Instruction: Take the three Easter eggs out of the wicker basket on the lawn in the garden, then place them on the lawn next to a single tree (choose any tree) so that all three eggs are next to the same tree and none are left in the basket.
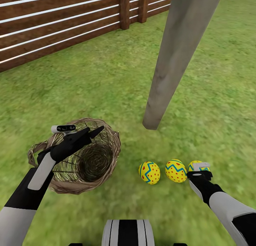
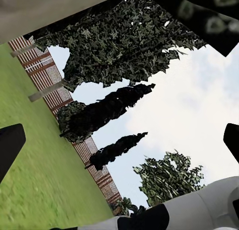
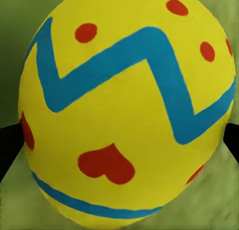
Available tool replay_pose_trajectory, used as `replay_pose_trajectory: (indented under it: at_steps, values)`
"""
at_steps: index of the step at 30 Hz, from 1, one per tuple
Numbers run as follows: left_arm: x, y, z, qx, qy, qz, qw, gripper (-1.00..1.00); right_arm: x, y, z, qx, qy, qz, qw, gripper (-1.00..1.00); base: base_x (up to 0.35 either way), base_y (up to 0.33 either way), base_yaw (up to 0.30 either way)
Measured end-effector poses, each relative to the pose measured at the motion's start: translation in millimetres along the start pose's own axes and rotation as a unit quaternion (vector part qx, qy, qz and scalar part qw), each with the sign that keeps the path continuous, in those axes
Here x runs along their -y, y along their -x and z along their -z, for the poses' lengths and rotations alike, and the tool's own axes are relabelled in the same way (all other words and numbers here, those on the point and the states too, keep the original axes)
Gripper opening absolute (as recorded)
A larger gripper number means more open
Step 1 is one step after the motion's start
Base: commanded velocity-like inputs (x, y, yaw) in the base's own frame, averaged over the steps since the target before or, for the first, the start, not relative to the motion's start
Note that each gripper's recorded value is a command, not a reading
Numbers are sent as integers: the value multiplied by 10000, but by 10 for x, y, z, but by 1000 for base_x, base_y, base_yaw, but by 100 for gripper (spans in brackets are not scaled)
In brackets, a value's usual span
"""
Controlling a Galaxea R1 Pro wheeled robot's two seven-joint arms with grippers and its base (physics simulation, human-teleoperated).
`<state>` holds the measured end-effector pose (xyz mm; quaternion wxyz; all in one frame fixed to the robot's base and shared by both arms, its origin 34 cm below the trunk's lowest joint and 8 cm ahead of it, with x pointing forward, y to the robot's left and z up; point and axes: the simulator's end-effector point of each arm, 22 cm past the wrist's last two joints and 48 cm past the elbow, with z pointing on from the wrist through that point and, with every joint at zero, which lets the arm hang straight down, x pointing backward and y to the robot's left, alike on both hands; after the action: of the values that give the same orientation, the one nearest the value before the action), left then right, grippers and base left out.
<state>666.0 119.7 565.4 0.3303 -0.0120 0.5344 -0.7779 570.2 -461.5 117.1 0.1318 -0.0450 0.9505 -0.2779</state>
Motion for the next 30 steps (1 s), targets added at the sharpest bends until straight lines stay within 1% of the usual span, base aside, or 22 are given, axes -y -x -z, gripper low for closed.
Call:
replay_pose_trajectory:
  at_steps: [3,16,24,30]
  values:
    - [-3,-1,1,4,2,5,10000,100,-1,5,1,5,1,-2,10000,100,0,0,0]
    - [320,66,-140,-88,-172,-207,9996,100,151,271,175,247,-39,-144,9996,100,0,0,0]
    - [487,117,-197,-136,-200,-319,9992,100,257,430,287,397,-71,-233,9989,100,0,0,0]
    - [625,141,-249,-162,-264,-415,9987,100,367,716,409,692,-90,-353,9969,100,0,0,0]
